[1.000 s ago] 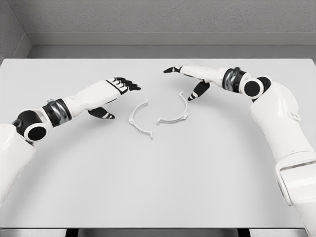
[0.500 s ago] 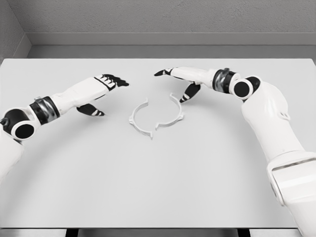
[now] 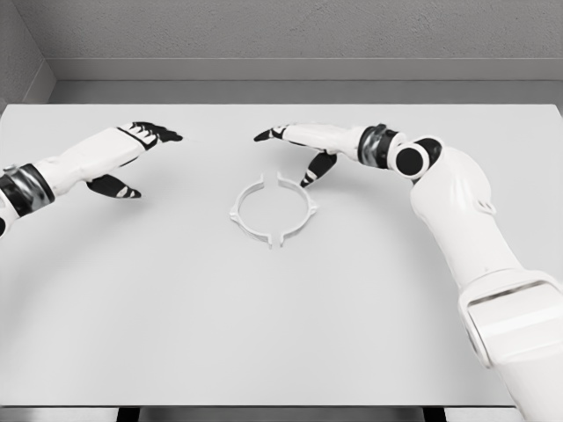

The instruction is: Assemble PVC drainage pipe clamps

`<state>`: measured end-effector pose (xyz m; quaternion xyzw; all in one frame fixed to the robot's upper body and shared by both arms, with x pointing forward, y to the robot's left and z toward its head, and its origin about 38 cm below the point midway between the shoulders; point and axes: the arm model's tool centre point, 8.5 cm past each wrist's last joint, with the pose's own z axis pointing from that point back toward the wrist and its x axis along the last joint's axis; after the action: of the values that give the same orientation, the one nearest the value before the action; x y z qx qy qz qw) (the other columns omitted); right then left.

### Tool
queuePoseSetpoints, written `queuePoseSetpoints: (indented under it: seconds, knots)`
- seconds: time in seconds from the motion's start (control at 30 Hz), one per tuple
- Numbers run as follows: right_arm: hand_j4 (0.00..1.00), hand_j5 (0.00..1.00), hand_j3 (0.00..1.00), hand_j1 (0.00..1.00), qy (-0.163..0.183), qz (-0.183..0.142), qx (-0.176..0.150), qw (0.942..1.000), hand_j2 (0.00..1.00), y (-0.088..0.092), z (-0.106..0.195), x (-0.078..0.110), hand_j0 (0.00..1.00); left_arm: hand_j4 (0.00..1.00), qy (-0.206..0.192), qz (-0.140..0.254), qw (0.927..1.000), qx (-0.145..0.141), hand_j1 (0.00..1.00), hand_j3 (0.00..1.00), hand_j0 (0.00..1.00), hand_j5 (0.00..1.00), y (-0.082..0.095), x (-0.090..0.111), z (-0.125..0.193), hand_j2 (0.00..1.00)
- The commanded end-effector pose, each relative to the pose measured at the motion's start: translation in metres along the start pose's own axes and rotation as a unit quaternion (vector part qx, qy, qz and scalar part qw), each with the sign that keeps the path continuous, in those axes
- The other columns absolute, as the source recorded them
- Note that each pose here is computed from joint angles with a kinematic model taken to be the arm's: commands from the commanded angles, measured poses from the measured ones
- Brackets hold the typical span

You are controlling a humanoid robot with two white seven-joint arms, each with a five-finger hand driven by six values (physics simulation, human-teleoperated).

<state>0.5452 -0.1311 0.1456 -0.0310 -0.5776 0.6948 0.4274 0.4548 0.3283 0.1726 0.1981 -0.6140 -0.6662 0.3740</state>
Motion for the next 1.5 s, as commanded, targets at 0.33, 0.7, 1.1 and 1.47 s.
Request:
queuePoseSetpoints:
  seconds: [0.33, 0.7, 1.1, 1.47]
  knots:
    - [0.97, 0.97, 0.97, 0.97, 0.03, -0.005, -0.018, 0.9994, 0.97, -0.009, 0.032, -0.029, 0.97, 1.0, 0.007, 0.002, 1.0, 0.001, 1.0, 1.0, 1.0, 1.0, 0.003, -0.006, 0.008, 1.0]
    - [0.97, 0.97, 0.97, 0.97, 0.023, -0.002, -0.07, 0.9973, 0.97, 0.001, 0.071, -0.035, 0.97, 1.0, 0.008, 0.001, 1.0, 0.002, 1.0, 1.0, 1.0, 1.0, 0.005, -0.006, 0.008, 1.0]
    - [0.97, 0.97, 0.97, 0.97, 0.002, -0.008, -0.096, 0.9953, 0.97, 0.018, 0.085, -0.026, 0.97, 1.0, 0.007, 0.001, 1.0, 0.001, 1.0, 1.0, 1.0, 1.0, 0.004, -0.006, 0.008, 1.0]
    - [0.97, 0.97, 0.97, 0.97, -0.017, -0.014, -0.095, 0.9952, 0.97, 0.029, 0.08, -0.015, 0.97, 1.0, 0.008, 0.001, 1.0, 0.002, 1.0, 1.0, 1.0, 1.0, 0.005, -0.007, 0.008, 1.0]
